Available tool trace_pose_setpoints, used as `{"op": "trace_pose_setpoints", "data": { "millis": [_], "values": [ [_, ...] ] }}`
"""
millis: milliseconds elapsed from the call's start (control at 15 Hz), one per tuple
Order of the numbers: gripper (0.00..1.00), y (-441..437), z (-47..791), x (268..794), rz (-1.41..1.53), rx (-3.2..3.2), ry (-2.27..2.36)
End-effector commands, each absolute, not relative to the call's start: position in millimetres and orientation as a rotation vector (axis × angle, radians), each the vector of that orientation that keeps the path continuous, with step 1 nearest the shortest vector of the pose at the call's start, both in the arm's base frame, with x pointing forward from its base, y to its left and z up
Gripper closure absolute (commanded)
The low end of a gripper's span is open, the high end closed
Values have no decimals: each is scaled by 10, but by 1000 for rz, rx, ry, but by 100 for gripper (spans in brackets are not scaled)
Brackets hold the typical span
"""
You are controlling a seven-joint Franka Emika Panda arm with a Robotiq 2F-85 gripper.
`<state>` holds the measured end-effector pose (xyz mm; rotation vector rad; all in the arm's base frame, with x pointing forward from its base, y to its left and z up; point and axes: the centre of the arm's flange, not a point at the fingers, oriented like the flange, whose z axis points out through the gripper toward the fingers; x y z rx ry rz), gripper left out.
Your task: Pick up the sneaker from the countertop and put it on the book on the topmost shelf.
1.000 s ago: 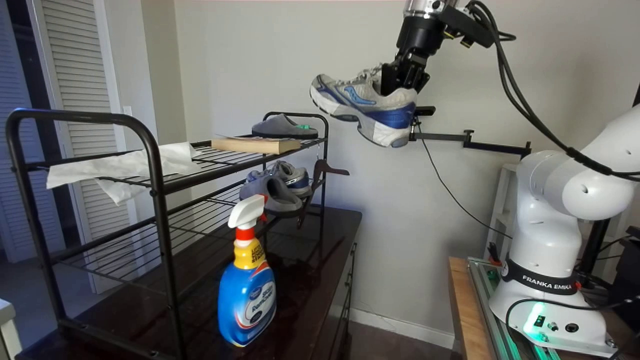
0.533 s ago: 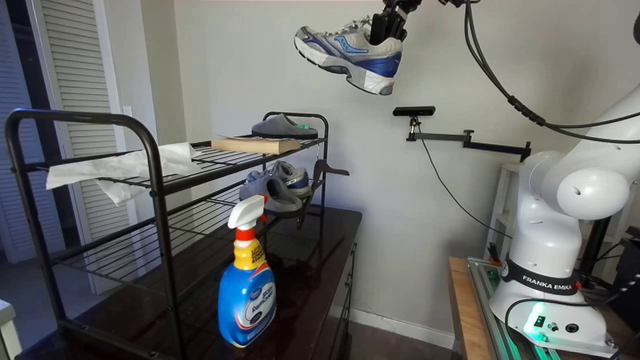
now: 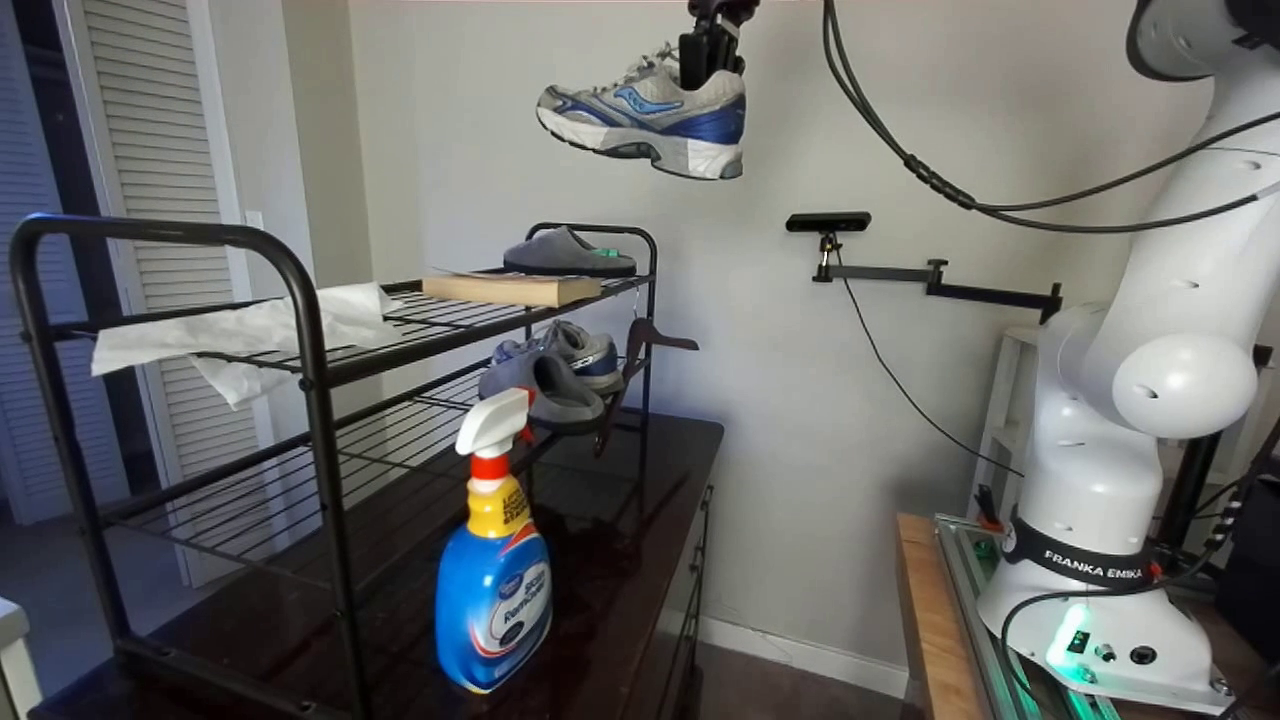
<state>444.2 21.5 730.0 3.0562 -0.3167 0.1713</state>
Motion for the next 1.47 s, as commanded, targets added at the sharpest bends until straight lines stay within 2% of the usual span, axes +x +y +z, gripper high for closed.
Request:
{"op": "trace_pose_setpoints", "data": {
  "millis": [0,800,1133,1400],
  "values": [
    [97,205,7789,5118,130,3055,-321],
    [97,218,7355,6495,-10,3075,-197],
    [97,96,7224,6729,-102,3084,-137],
    [97,146,7058,6852,-38,3098,-172]
  ]
}}
